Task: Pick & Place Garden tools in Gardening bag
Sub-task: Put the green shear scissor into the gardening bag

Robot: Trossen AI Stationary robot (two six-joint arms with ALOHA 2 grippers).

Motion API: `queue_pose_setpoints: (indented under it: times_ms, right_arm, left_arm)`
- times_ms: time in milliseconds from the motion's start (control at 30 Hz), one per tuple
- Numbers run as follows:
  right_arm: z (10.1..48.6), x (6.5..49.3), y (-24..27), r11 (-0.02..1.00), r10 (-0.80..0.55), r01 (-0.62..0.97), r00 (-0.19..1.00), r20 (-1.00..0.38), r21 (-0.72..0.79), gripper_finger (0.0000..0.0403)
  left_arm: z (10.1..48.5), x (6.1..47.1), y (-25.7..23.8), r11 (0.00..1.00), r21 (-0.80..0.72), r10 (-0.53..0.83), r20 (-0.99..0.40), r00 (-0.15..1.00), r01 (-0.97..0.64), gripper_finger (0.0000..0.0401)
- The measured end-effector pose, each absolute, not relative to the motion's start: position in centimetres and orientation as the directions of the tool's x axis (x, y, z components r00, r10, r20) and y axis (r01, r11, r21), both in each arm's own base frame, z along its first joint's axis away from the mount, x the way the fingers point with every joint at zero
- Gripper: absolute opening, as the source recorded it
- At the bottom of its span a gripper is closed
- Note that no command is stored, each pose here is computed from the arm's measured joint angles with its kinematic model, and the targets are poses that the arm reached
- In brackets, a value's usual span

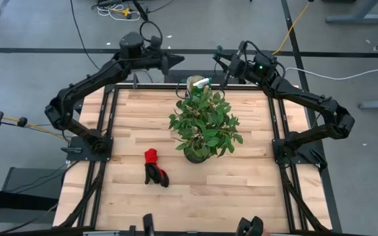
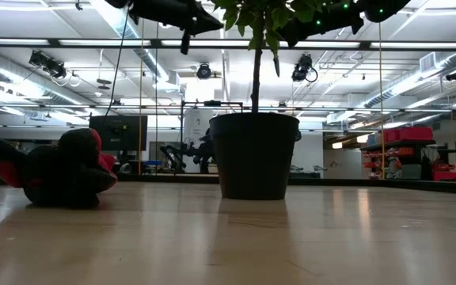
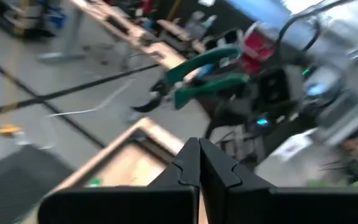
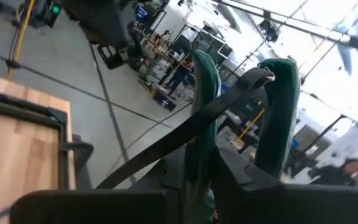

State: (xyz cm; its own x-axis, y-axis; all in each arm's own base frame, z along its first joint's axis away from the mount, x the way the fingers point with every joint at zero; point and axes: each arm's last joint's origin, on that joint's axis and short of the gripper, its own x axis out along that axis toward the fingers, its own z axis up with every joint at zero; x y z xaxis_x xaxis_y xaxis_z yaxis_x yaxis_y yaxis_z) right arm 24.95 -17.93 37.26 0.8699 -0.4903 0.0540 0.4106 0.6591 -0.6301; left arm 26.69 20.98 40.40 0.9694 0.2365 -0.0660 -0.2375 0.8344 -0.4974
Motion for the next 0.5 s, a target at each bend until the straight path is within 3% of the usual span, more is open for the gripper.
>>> queue_pose_setpoints:
  times_ms: [300, 500]
  right_arm:
    - [37.3, 24.9, -17.9, 0.742, -0.49, 0.449, 0.87, 0.054, -0.498, 0.0046]
    - [37.3, 25.2, -17.6, 0.767, -0.483, 0.451, 0.874, 0.053, -0.457, 0.0046]
  left_arm:
    - [40.9, 24.9, 18.4, 0.857, -0.318, 0.353, -0.213, 0.911, -0.406, 0.0002]
    - [40.7, 24.9, 17.9, 0.864, -0.29, 0.345, -0.252, 0.904, -0.411, 0.0001]
